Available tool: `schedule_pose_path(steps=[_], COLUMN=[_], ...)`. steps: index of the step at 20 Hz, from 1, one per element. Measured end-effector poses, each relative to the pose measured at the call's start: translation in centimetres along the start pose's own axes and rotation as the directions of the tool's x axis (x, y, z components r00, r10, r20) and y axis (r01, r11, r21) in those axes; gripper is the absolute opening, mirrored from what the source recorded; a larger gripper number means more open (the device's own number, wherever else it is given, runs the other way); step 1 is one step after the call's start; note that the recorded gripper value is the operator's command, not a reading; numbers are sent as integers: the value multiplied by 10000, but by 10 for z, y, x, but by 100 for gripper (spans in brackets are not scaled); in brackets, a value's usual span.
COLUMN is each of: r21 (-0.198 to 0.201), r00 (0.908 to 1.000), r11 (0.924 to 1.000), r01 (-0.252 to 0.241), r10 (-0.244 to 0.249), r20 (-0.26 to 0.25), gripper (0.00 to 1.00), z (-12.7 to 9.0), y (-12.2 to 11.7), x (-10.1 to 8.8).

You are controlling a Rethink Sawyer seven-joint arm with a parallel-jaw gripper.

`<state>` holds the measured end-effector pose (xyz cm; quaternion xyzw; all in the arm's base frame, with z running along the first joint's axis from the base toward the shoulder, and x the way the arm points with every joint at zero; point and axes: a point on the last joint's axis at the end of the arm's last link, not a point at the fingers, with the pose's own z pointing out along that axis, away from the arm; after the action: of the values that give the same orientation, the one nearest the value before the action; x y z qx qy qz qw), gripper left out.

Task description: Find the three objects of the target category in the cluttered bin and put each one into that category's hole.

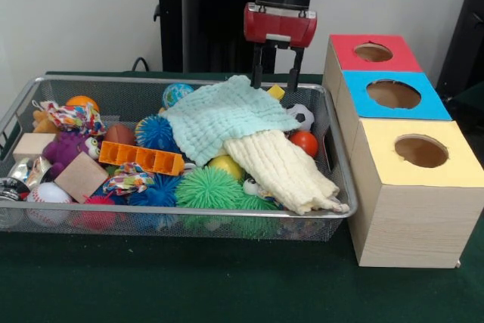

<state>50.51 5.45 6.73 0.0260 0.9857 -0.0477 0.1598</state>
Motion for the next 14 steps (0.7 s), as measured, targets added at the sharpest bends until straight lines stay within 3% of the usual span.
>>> schedule_pose_path(steps=[14], r21=[-35], r00=[9987], r11=[9989], r01=[461], r10=[-462], r20=[-222], gripper=[100], z=[7], y=[-9], x=[15])
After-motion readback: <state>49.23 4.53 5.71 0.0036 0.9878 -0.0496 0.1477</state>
